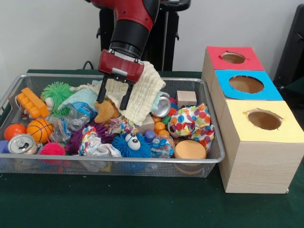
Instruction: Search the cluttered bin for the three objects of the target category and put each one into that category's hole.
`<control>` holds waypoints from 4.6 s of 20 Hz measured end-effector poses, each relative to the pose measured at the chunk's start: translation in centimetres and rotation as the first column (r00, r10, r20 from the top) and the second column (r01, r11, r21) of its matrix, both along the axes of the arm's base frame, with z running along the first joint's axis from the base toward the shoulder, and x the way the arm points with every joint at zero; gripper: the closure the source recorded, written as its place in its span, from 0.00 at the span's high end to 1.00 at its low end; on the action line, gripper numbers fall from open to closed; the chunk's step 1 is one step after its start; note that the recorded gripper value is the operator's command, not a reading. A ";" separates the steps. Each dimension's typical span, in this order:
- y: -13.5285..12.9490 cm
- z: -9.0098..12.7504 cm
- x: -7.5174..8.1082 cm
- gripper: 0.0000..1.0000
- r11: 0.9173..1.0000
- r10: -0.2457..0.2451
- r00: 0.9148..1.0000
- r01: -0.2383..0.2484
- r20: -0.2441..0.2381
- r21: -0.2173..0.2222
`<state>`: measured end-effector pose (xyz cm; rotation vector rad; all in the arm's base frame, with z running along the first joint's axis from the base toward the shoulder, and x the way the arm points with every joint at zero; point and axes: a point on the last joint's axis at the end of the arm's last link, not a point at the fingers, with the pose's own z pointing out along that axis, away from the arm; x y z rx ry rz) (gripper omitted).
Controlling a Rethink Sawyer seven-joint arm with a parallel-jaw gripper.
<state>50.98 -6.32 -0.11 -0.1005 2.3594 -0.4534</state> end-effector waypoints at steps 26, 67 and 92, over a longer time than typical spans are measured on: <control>2.6 -1.2 0.5 1.00 0.993 -0.093 0.994 0.097 0.062 -0.064; 1.7 -3.2 -3.6 1.00 0.959 -0.144 0.986 0.160 0.087 -0.233; 1.2 -4.3 -4.2 0.00 0.953 -0.139 0.977 0.176 0.159 -0.245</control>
